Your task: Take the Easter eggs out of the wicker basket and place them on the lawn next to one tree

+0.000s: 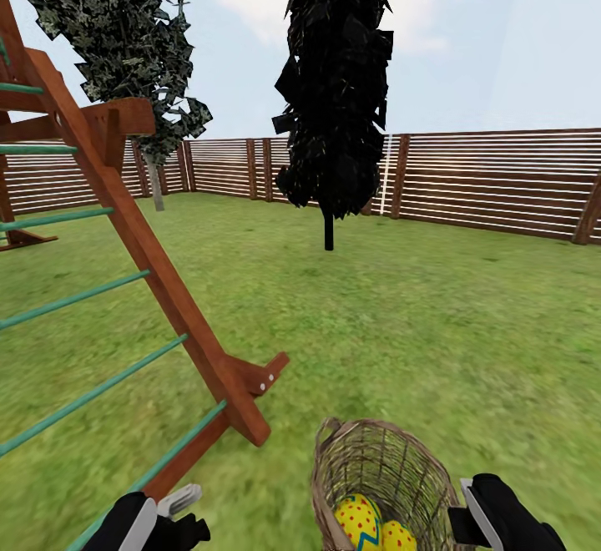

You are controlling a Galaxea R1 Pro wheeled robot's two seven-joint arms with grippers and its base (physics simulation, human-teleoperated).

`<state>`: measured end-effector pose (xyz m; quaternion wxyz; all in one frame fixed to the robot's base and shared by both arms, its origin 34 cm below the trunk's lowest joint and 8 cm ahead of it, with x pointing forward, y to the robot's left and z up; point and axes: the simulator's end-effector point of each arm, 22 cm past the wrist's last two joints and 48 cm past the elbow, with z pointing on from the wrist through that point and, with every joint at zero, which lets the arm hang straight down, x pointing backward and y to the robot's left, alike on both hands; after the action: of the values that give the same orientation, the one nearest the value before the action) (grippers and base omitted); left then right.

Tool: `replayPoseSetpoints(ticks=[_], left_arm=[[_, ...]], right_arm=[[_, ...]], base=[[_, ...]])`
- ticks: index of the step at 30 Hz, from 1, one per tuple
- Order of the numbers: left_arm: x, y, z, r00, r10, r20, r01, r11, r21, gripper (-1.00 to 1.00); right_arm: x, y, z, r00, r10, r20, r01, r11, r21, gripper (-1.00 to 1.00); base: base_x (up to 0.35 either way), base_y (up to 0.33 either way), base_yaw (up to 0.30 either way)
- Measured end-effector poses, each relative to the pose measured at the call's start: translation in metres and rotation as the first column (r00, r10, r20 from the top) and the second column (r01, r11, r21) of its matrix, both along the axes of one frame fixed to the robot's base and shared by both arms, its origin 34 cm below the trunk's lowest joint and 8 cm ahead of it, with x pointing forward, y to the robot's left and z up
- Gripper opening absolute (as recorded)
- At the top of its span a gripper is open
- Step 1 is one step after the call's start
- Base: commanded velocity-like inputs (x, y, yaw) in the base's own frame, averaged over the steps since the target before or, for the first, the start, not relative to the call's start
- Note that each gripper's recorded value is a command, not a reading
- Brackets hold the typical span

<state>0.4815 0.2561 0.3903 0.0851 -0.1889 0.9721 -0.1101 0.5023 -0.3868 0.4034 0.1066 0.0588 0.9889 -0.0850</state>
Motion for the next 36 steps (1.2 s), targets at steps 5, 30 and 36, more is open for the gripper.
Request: replayPoseSetpoints(ticks=[5,30,36], left_arm=[[0.0001,0.0003,0.0000,1.000,0.000,0.000,0.000,1.000,0.001,1.00],[0.0000,-0.0005,-0.0001,1.000,-0.003,0.000,0.003,1.000,0.002,1.00],[0.0000,-0.0005,-0.0001,1.000,-0.003,0.000,0.003,1.000,0.002,1.00]], right_arm=[[-0.0002,0.0021,-0.0007,1.000,-0.006,0.001,0.006,1.000,0.011,-1.00],[-0.0002,0.0018,-0.0007,1.000,0.000,0.000,0.000,1.000,0.005,-1.00],[-0.0003,0.0017,-0.0009,1.000,-0.002,0.001,0.002,1.000,0.008,-1.00]], base=[[0.000,0.000,0.000],[0.000,0.000,0.000],[0.000,0.000,0.000]])
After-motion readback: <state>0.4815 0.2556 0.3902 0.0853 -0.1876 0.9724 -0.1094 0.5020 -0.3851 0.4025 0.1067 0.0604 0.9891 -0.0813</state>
